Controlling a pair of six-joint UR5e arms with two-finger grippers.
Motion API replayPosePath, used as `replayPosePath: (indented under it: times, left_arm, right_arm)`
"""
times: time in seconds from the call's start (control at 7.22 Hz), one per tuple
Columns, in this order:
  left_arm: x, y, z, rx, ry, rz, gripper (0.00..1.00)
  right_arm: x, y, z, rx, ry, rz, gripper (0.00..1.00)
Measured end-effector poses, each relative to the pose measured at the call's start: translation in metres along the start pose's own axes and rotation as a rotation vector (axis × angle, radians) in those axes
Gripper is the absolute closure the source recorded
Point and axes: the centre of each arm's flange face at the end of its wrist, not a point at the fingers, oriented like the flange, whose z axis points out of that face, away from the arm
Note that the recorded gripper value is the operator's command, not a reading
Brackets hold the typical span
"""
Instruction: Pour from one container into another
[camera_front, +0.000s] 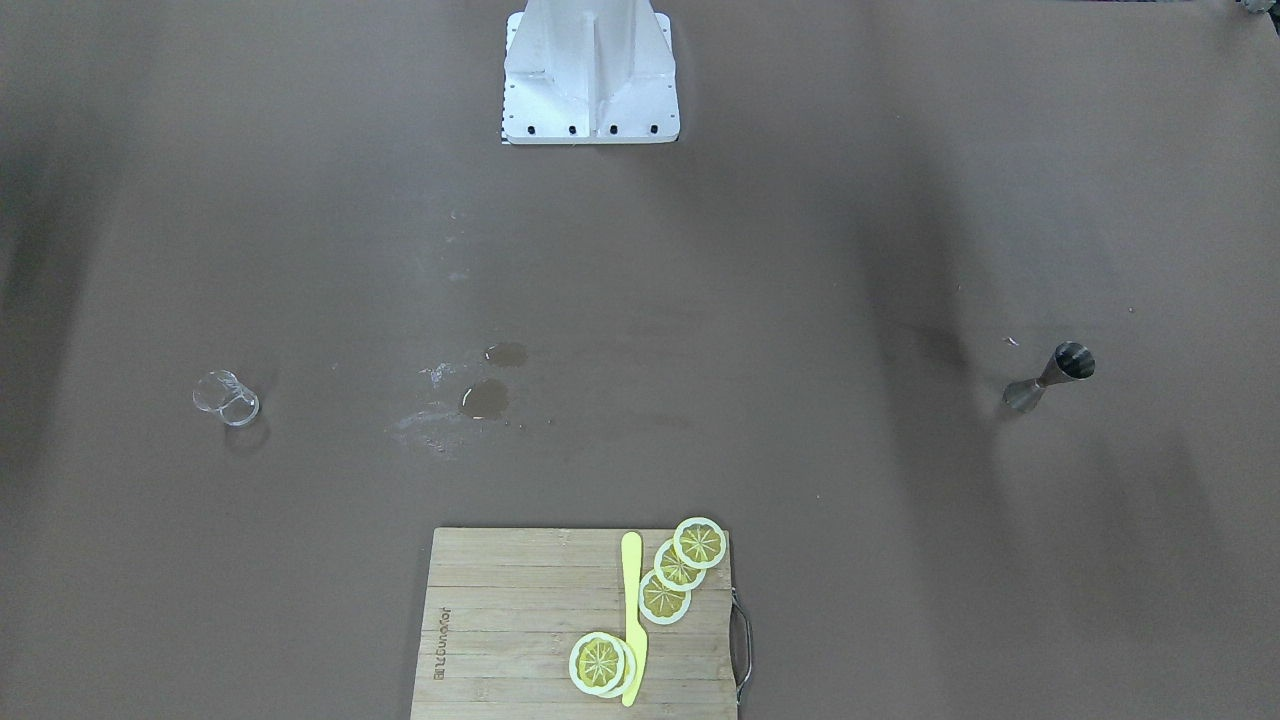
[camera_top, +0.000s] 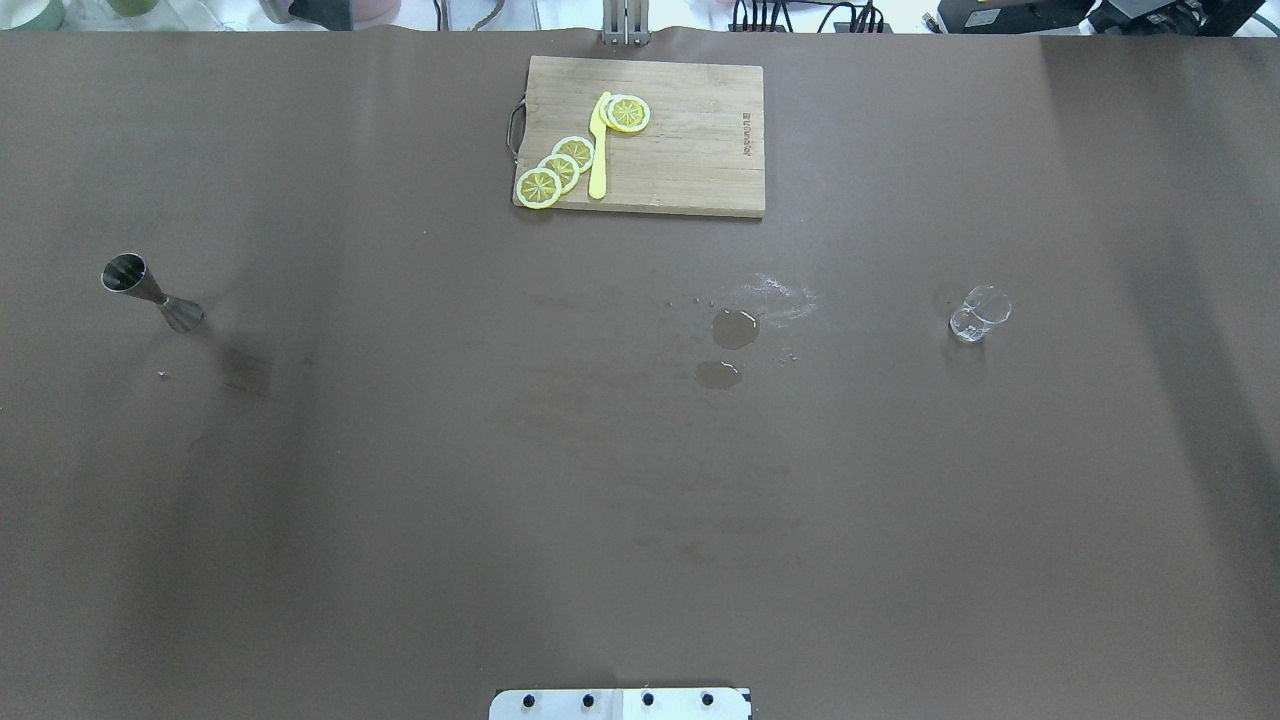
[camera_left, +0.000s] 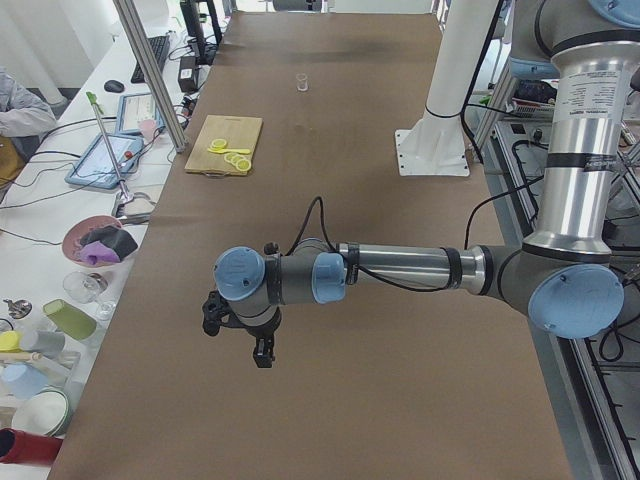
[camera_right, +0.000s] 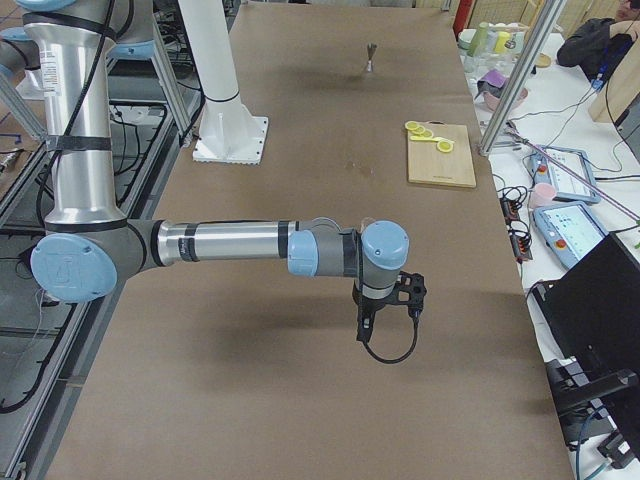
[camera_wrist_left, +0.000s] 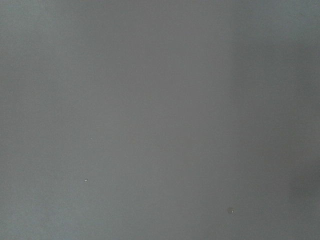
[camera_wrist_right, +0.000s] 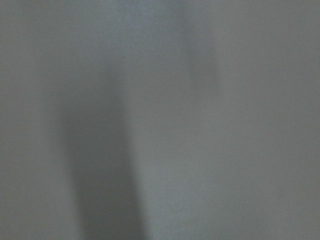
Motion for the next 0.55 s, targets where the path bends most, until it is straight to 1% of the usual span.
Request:
replayPosePath:
  times: [0.28, 0.55]
  left_arm:
    - [0.0065, -0.0028, -0.0015, -0.001, -0.002, 0.011, 0.02]
    - [0.0121, 0.0006, 0.0055, -0.016, -0.006, 0.029, 0.02]
  right_arm:
    - [0.0185, 0.0108, -0.0016, 0.005, -0.006, 0.008, 0.00]
    - [0.0182, 0.0083, -0.0045, 0.011, 0.002, 0.000, 0.00]
